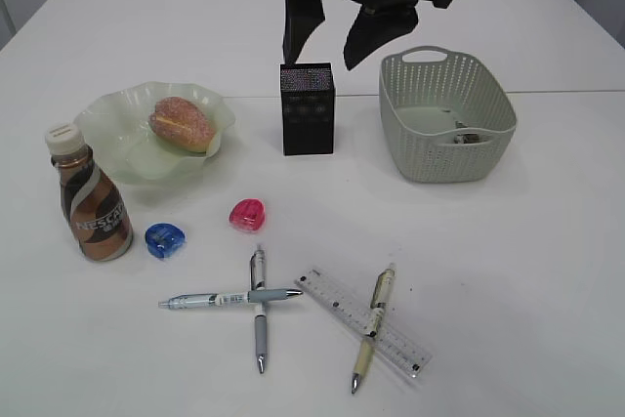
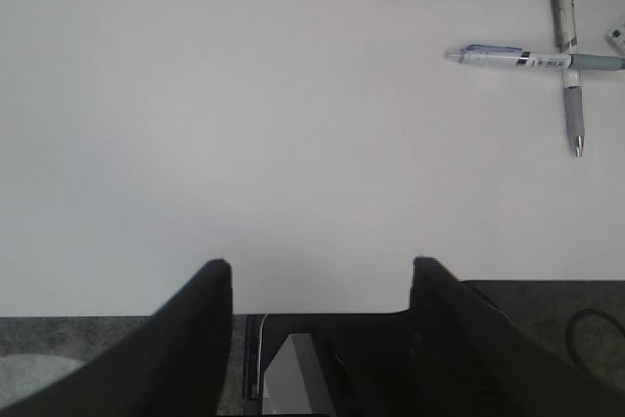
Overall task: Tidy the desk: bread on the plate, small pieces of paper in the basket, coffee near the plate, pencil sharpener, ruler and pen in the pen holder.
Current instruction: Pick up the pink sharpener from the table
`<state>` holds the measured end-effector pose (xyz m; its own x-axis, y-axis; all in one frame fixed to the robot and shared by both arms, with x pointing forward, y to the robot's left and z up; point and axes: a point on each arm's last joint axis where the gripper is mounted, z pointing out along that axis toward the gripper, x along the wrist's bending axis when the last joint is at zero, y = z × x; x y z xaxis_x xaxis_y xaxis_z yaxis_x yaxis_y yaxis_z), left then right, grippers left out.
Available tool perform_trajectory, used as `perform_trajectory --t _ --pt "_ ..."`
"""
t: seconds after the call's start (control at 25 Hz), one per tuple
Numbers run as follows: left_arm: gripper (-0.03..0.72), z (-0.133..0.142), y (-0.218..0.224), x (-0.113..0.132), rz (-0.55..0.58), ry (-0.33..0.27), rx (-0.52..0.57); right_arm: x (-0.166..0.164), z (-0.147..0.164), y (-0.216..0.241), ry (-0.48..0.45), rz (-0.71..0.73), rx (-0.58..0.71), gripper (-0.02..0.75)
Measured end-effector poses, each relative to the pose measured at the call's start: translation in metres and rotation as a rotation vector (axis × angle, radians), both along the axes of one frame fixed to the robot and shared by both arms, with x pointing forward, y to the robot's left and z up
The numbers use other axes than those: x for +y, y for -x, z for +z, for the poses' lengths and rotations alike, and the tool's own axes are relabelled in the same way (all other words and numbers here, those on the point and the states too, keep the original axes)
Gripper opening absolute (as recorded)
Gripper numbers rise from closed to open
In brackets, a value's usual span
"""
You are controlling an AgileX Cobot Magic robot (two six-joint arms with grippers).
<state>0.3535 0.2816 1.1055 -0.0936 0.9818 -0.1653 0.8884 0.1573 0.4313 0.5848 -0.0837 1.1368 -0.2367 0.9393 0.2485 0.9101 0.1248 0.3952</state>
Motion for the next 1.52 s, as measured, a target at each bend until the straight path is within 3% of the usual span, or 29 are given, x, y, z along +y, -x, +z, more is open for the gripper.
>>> perform_trajectory --t 1.12,1.52 --pt "0.424 0.0008 0.0021 0.0 -0.009 0.0 -0.005 -0.0013 -0.0005 -0.0009 0.014 -0.007 -0.008 0.438" --pt "0.423 0.0008 0.0021 0.0 -0.021 -0.006 -0.007 -0.0007 -0.0025 -0.0019 -0.026 -0.117 0.035 0.445"
